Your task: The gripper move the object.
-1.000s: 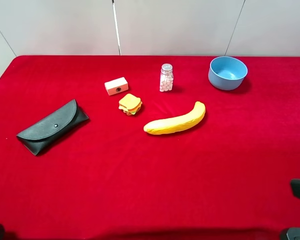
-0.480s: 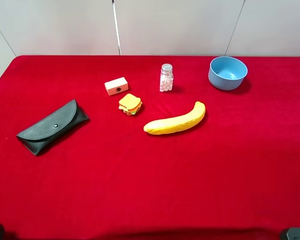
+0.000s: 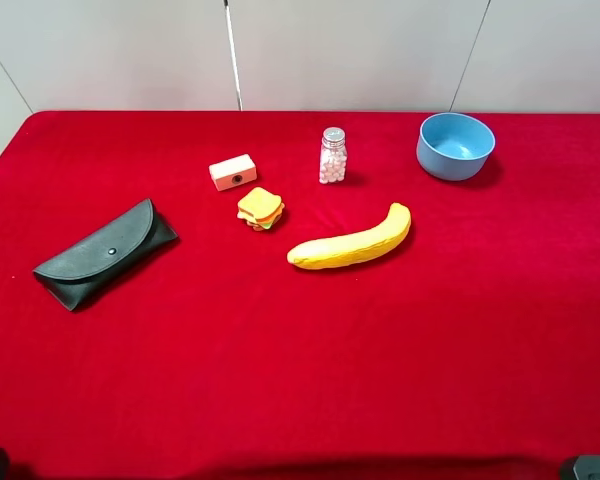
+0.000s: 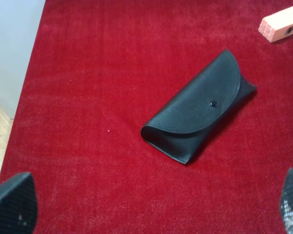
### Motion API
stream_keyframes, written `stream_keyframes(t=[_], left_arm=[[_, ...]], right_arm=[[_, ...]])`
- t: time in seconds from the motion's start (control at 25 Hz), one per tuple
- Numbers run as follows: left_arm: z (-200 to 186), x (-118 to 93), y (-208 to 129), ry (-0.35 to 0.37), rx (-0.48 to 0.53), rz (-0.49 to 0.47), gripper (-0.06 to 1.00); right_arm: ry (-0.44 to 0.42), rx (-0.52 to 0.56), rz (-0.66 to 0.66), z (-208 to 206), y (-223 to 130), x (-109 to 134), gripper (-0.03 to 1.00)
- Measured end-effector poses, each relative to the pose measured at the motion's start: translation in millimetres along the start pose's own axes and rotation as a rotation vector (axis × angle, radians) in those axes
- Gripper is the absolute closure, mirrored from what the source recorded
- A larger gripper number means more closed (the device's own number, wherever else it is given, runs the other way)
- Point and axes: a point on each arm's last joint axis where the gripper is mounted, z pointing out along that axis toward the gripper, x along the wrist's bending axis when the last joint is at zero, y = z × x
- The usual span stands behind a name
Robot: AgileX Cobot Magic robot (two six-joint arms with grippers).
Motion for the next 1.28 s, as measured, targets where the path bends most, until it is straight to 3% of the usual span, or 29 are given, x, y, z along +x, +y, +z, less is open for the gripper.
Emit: stream_keyframes(t=[0.2,1.28], left_arm=[[0.0,0.0,0.0,0.000,0.000,0.000,-0.05],[0.0,0.0,0.0,0.000,0.000,0.000,-0.05]], right_arm=[[-0.068,-0.012,0.020,-0.4,-0.2,1.0,0.27],[-0.062,-0.012,0.015,-0.4,-0.2,1.8,0.27]])
